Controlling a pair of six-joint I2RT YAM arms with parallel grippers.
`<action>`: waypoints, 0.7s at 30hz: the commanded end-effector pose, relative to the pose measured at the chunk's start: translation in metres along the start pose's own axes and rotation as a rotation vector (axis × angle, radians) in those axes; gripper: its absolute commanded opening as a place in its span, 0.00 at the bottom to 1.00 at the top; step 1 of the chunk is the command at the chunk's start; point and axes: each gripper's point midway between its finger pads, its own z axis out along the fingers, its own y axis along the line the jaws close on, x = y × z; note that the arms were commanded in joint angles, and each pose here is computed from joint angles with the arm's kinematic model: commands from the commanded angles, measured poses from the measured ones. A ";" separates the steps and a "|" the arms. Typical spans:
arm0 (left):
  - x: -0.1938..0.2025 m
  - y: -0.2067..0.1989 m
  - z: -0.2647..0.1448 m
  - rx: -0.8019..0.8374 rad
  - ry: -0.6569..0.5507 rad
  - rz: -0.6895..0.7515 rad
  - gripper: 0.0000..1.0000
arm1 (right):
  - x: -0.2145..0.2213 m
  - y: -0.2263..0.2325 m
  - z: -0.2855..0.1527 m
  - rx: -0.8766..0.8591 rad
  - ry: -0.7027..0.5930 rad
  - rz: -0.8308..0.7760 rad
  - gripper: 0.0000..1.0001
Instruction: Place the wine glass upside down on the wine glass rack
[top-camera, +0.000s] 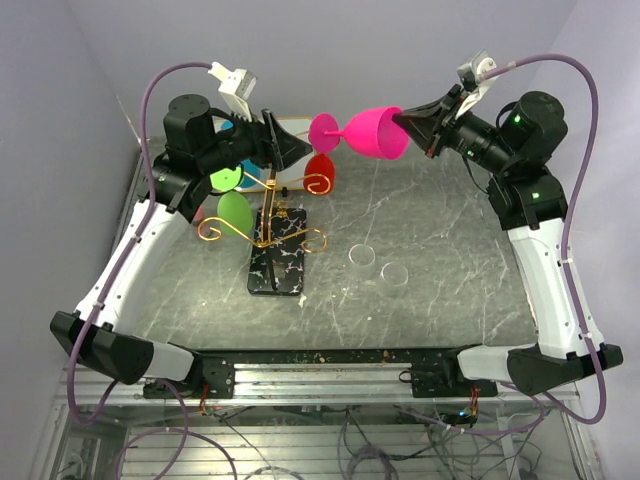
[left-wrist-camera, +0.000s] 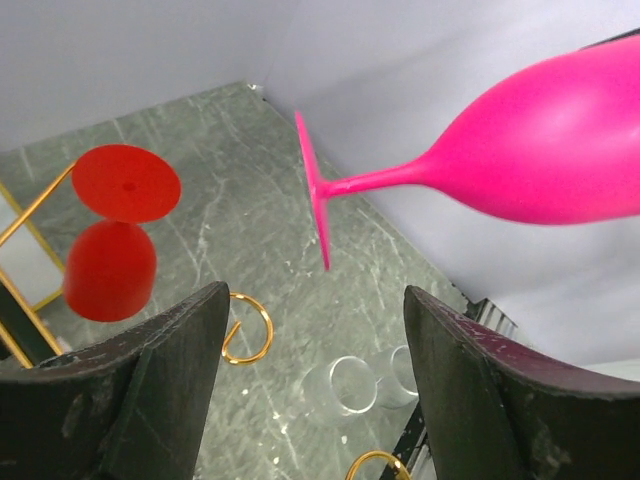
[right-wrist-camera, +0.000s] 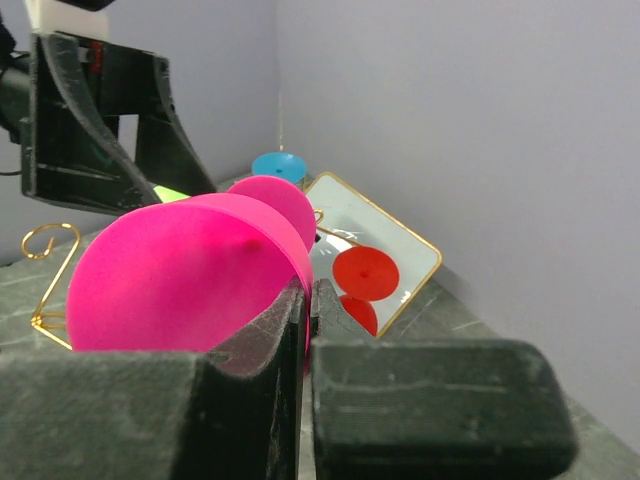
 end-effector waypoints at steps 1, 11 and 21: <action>-0.006 -0.019 0.008 0.095 -0.041 -0.039 0.79 | -0.005 0.015 0.000 -0.069 -0.027 -0.001 0.00; 0.008 -0.016 0.024 0.116 -0.013 -0.066 0.60 | 0.005 0.019 0.000 -0.096 -0.012 0.011 0.00; 0.012 -0.018 0.027 0.122 -0.001 -0.065 0.26 | 0.010 0.018 0.002 -0.092 -0.006 0.010 0.00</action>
